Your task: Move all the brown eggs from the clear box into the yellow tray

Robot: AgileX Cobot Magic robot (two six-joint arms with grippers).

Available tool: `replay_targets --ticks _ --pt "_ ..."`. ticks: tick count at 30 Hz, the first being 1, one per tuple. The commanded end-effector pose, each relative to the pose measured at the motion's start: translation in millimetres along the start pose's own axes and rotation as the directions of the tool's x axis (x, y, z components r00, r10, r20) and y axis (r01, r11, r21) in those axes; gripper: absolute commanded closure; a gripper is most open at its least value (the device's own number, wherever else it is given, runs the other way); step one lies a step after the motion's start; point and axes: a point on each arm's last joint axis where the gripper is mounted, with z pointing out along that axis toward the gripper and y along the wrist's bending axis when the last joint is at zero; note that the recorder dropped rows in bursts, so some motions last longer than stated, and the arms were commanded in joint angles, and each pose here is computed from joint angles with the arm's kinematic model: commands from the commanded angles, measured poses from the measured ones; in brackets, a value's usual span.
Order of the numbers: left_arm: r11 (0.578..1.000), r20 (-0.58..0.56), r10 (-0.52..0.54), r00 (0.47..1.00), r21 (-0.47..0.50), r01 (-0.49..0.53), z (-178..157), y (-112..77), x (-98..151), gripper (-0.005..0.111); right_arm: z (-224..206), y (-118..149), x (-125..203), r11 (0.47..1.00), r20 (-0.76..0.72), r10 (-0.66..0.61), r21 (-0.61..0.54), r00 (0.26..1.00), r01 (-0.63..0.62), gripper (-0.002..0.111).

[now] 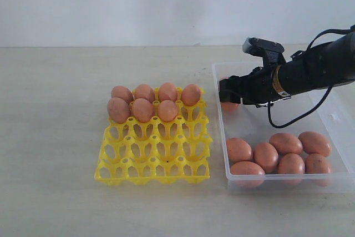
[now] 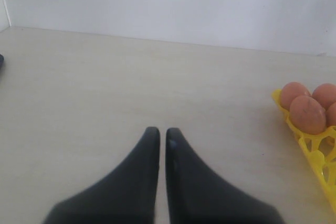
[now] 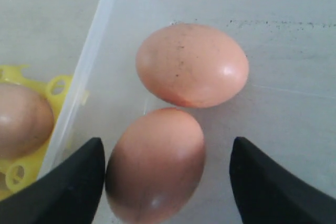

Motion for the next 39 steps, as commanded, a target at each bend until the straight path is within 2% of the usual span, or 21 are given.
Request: replay_targets --ticks 1,3,7,15,22,39 --pt "1.0 0.001 0.003 1.0 -0.003 -0.003 0.1 0.2 0.9 0.103 -0.9 -0.7 -2.0 1.0 0.004 0.019 -0.001 1.0 -0.019 0.048" --pt "1.0 0.001 0.003 1.0 -0.003 -0.003 0.1 0.2 0.9 0.103 -0.9 -1.1 -2.1 1.0 0.006 0.029 0.003 1.0 -0.029 0.049" --pt "1.0 0.001 0.003 1.0 -0.003 -0.003 0.1 0.2 0.9 0.103 -0.9 -1.1 -2.1 0.999 0.006 0.043 0.004 0.999 -0.043 0.063" --pt "1.0 0.001 0.003 1.0 -0.003 -0.003 0.1 0.2 0.9 0.103 -0.9 -2.2 -2.3 0.998 0.009 0.056 0.015 0.998 -0.056 0.066" --pt "1.0 0.001 0.003 1.0 -0.003 -0.003 0.1 0.2 0.9 0.103 -0.9 -2.4 -2.3 0.998 0.009 0.052 0.017 0.999 -0.052 0.107" --pt "1.0 0.001 0.003 1.0 -0.003 -0.003 0.1 0.2 0.9 0.103 -9.9 -2.0 -10.1 0.997 0.037 -0.037 0.063 0.999 0.034 0.108"
